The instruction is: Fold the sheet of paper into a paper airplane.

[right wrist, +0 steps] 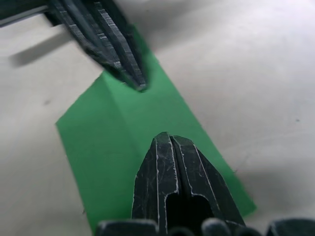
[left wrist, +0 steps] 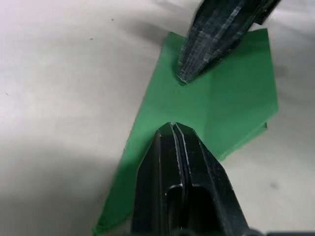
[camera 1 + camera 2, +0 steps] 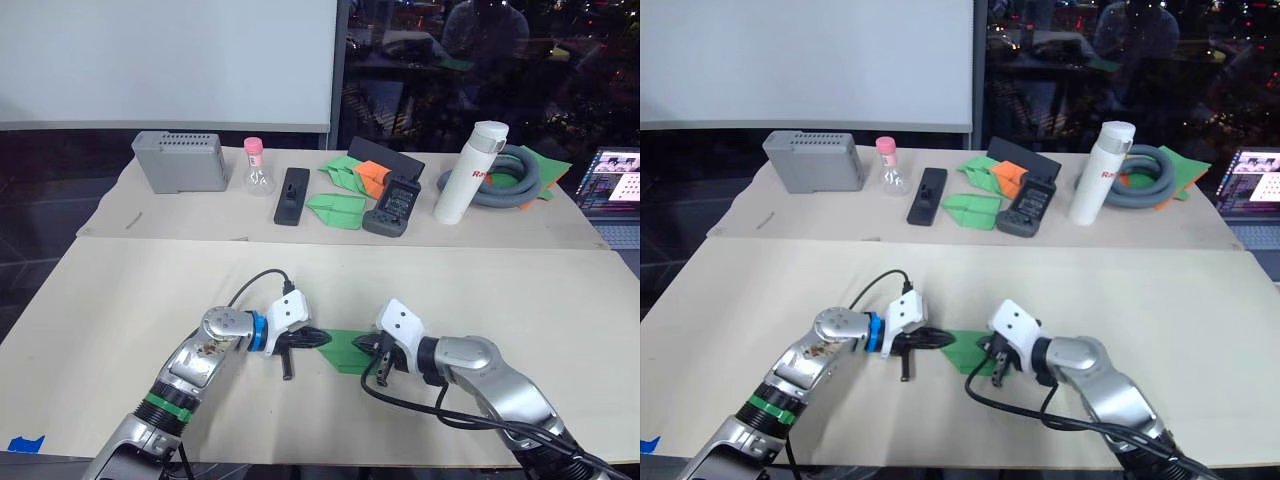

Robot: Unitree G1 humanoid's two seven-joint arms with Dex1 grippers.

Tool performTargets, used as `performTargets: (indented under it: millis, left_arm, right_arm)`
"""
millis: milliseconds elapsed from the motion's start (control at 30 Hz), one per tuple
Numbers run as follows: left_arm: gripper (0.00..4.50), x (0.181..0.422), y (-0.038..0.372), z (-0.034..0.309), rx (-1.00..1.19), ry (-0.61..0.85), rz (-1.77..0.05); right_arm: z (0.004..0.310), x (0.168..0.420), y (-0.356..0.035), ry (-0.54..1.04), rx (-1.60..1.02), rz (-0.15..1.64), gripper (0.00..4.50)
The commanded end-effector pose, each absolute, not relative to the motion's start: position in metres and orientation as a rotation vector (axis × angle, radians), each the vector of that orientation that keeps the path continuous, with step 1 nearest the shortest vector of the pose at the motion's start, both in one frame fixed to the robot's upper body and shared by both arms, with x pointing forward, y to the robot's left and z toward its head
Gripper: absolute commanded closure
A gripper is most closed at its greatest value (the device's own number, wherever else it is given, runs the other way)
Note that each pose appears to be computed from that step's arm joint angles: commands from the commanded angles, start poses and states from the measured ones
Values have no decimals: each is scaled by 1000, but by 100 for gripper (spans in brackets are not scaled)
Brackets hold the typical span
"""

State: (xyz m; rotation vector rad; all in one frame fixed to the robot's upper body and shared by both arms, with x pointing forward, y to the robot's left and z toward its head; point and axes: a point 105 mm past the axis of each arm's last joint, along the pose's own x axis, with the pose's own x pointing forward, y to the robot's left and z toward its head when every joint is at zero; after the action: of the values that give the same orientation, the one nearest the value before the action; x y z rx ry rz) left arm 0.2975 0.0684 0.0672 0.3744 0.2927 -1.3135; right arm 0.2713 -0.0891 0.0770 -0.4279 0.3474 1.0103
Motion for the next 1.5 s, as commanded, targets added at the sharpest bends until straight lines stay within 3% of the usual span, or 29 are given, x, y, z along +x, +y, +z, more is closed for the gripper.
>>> performTargets:
  millis: [33,233,400,533,867,967,1267,1500]
  left_arm:
    - [450,298,75,44,402,385,-1286]
    - [450,297,74,40,404,388,-1304]
    - [450,301,74,41,409,376,-1305]
    - [450,302,75,41,411,372,-1306]
    - [450,309,73,49,423,300,-1268]
    - [450,310,72,49,433,291,-1263]
    - [450,310,71,47,444,288,-1264]
    - [450,308,70,46,441,284,-1258]
  right_arm:
    - [102,275,-101,269,-467,1024,420]
    - [126,259,-116,206,-514,1164,223]
    - [118,246,-130,229,-617,1244,55]
    - [101,237,-131,232,-699,1300,55]
    - [101,263,-130,150,-597,1207,55]
    - [102,267,-135,177,-551,1214,129]
    - [101,277,-141,289,-371,1235,445]
    - [95,287,-141,416,-223,1196,448]
